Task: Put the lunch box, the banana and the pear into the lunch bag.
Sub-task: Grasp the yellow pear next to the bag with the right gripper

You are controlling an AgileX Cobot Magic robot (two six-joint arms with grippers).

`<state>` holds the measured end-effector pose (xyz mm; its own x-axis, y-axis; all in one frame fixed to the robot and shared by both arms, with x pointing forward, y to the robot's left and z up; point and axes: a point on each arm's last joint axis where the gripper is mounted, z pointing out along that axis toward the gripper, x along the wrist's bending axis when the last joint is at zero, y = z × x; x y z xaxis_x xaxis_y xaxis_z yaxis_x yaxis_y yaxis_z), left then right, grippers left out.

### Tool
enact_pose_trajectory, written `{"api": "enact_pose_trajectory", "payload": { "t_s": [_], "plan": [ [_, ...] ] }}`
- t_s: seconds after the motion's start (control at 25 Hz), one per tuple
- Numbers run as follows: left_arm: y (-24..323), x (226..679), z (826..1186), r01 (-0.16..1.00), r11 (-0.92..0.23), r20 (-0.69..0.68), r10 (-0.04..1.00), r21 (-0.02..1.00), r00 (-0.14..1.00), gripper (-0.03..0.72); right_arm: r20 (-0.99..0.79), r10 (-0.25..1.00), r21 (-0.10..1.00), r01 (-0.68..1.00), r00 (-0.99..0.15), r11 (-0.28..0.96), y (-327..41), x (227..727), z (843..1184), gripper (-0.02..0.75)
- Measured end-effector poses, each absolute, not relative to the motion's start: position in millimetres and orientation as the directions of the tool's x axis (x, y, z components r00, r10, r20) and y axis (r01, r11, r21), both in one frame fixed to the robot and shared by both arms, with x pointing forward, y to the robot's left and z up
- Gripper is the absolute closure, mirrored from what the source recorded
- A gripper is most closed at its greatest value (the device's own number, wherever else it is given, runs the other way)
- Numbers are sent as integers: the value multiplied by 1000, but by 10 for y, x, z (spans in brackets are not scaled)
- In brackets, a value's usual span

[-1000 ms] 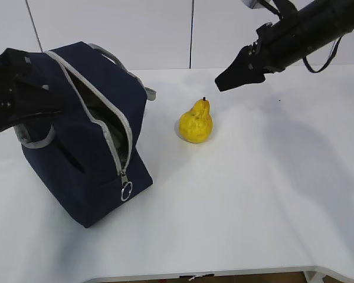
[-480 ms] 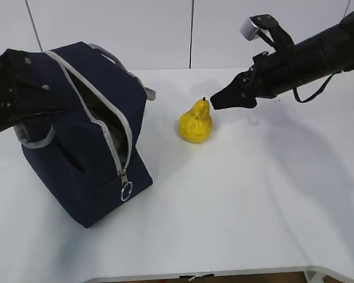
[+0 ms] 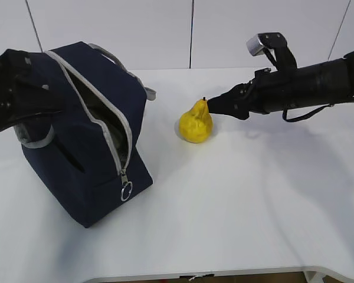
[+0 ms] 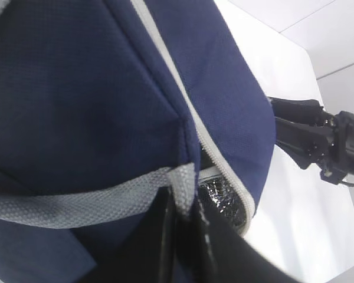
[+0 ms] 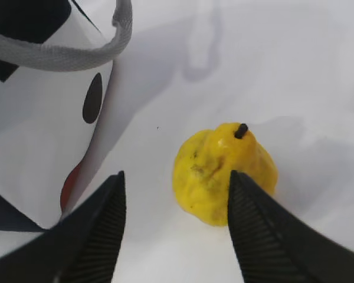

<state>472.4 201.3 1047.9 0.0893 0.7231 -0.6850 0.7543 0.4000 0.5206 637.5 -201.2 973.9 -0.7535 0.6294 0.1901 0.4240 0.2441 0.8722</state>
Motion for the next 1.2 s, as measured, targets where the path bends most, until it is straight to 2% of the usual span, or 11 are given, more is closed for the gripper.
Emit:
{"api": "enact_pose_trajectory", "payload": {
  "t_s": [0.16, 0.4, 0.88, 1.2],
  "plan": [
    [2013, 4724, 10479, 754, 397, -683, 725, 524, 93, 680, 157, 653, 905, 373, -741, 206, -2028, 6362, 9689, 282],
    [2013, 4724, 10479, 754, 394, -681, 726, 526, 95, 680, 82, 666, 919, 315, -741, 237, -2049, 6387, 9689, 282],
    [2013, 4724, 10479, 753, 389, -677, 729, 531, 101, 680, 69, 668, 919, 307, -741, 246, -2053, 6391, 9688, 283],
    [2013, 4724, 10479, 752, 386, -675, 731, 534, 104, 680, 42, 651, 911, 296, -758, 286, -2045, 6471, 9505, 282]
  ]
}}
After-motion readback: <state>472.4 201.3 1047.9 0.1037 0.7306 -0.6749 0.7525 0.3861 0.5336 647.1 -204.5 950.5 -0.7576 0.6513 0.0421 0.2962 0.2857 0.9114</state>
